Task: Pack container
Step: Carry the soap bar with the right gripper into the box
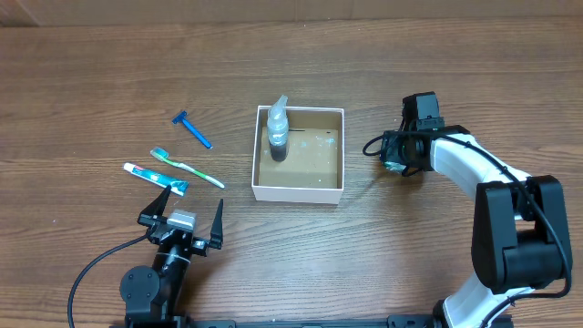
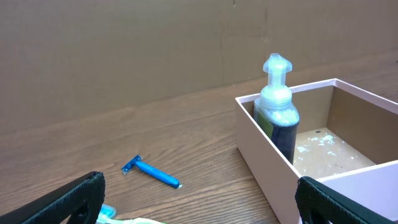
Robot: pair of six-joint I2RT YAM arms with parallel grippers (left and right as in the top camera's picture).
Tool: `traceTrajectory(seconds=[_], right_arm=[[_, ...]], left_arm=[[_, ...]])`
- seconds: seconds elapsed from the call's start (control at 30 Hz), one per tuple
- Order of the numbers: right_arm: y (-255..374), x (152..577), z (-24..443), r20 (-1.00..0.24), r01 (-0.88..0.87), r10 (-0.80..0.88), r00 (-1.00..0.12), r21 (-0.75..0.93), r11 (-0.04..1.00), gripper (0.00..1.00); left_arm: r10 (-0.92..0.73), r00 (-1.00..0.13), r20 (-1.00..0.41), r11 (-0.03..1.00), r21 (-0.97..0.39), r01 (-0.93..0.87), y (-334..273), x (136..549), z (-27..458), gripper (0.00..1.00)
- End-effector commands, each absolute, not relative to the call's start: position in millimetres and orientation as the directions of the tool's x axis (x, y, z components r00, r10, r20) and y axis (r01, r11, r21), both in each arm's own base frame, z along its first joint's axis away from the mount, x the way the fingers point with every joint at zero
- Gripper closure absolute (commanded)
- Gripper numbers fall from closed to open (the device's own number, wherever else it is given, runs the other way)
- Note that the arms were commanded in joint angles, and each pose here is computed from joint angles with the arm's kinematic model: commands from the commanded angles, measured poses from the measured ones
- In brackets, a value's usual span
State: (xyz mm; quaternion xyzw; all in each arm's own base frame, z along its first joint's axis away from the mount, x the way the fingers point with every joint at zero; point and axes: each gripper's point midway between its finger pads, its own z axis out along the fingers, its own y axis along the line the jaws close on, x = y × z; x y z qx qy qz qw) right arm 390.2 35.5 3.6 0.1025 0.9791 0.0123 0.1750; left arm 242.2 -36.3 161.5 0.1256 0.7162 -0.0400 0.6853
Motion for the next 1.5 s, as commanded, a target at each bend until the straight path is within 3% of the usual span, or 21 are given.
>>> traceTrajectory(seconds=[0.0,0.13,0.47,0.8,1.1,1.3,1.47], right_arm=[[29.5,385.4,-3.9,-0.324,0.31,0.312,-0.893,0.059,0.949,0.35],[29.5,385.4,-3.9,-0.321,0.342,0.346,-0.881,0.071,0.937,0.41],[30.3,392.1,6.9,-0.323,0.344,0.348,-0.88,0.073,0.936,0.45],[38.4,424.1,111.3,-0.354,0.323,0.342,-0.87,0.112,0.94,0.48],[126.5,409.1,191.0,-0.363,-0.061,0.088,-0.927,0.379,0.924,0.48],[179.6,390.6,188.6,-0.356,-0.191,-0.034,-0.934,0.418,0.888,0.48],[205.8,381.2,165.6,-0.321,-0.172,-0.042,-0.946,0.387,0.906,0.48]], left_arm=[[0.136,-0.022,-0.99,0.967,0.128,0.218,-33.1,242.6,162.2,0.0],[0.136,-0.022,-0.99,0.967,0.128,0.218,-33.1,242.6,162.2,0.0],[0.136,-0.022,-0.99,0.967,0.128,0.218,-33.1,242.6,162.2,0.0],[0.136,-0.022,-0.99,0.967,0.128,0.218,-33.1,242.6,162.2,0.0],[0.136,-0.021,-0.99,0.967,0.128,0.218,-33.1,242.6,162.3,0.0],[0.136,-0.022,-0.99,0.967,0.128,0.218,-33.1,242.6,162.2,0.0],[0.136,-0.022,-0.99,0.967,0.128,0.218,-33.1,242.6,162.2,0.0]])
